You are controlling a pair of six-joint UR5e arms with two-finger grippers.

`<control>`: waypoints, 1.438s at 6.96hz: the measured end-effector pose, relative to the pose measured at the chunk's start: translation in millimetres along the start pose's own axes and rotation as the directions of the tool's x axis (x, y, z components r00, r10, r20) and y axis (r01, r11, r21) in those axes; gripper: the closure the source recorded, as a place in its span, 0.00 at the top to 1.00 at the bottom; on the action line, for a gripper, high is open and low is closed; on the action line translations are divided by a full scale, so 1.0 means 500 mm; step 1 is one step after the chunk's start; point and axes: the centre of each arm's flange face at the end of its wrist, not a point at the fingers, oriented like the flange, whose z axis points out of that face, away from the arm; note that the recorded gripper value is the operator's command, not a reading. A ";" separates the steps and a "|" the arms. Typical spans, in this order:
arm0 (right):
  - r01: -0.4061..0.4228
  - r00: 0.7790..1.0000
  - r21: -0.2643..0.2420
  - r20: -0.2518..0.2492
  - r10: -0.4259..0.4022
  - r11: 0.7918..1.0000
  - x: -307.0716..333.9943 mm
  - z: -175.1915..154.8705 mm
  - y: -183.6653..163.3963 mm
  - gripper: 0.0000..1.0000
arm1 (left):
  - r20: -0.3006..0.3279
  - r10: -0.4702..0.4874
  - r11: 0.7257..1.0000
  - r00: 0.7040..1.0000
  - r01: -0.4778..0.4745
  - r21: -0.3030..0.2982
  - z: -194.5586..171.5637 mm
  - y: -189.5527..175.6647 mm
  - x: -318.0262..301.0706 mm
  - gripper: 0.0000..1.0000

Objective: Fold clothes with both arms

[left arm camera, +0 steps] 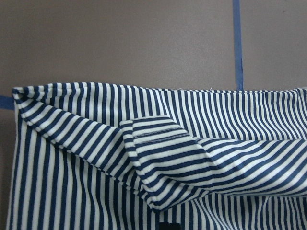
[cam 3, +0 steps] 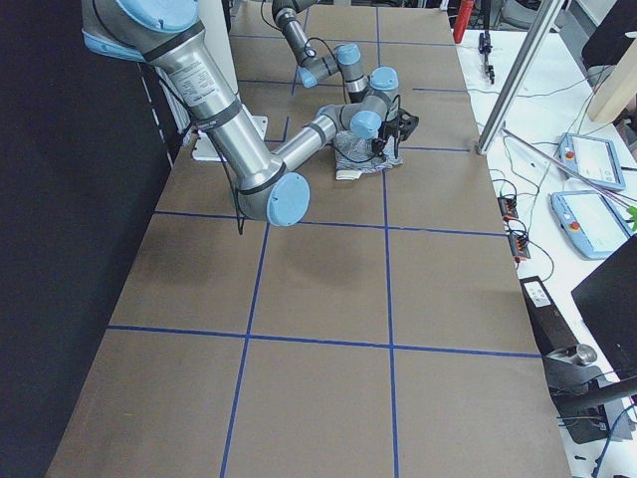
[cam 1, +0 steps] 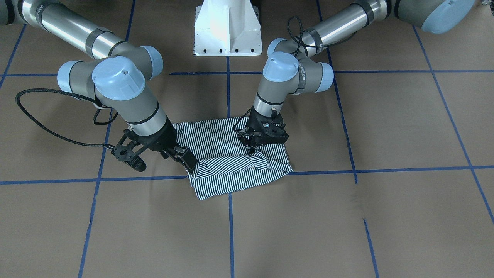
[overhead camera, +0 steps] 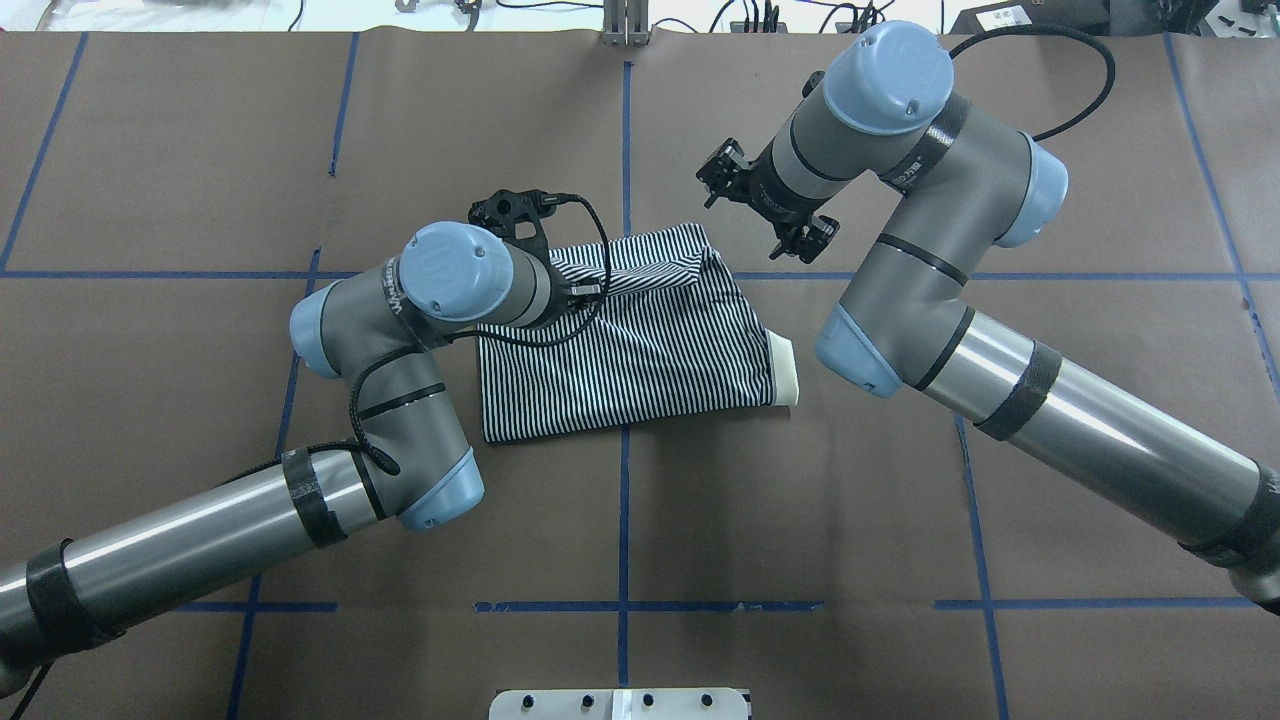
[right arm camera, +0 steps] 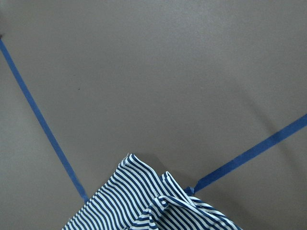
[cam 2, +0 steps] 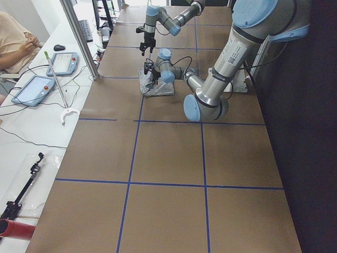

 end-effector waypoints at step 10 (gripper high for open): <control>0.009 1.000 0.065 -0.012 -0.008 0.998 -0.021 0.126 0.225 0.00 | -0.142 0.100 0.992 0.985 -0.087 0.096 -0.172 -0.288 -0.206 0.00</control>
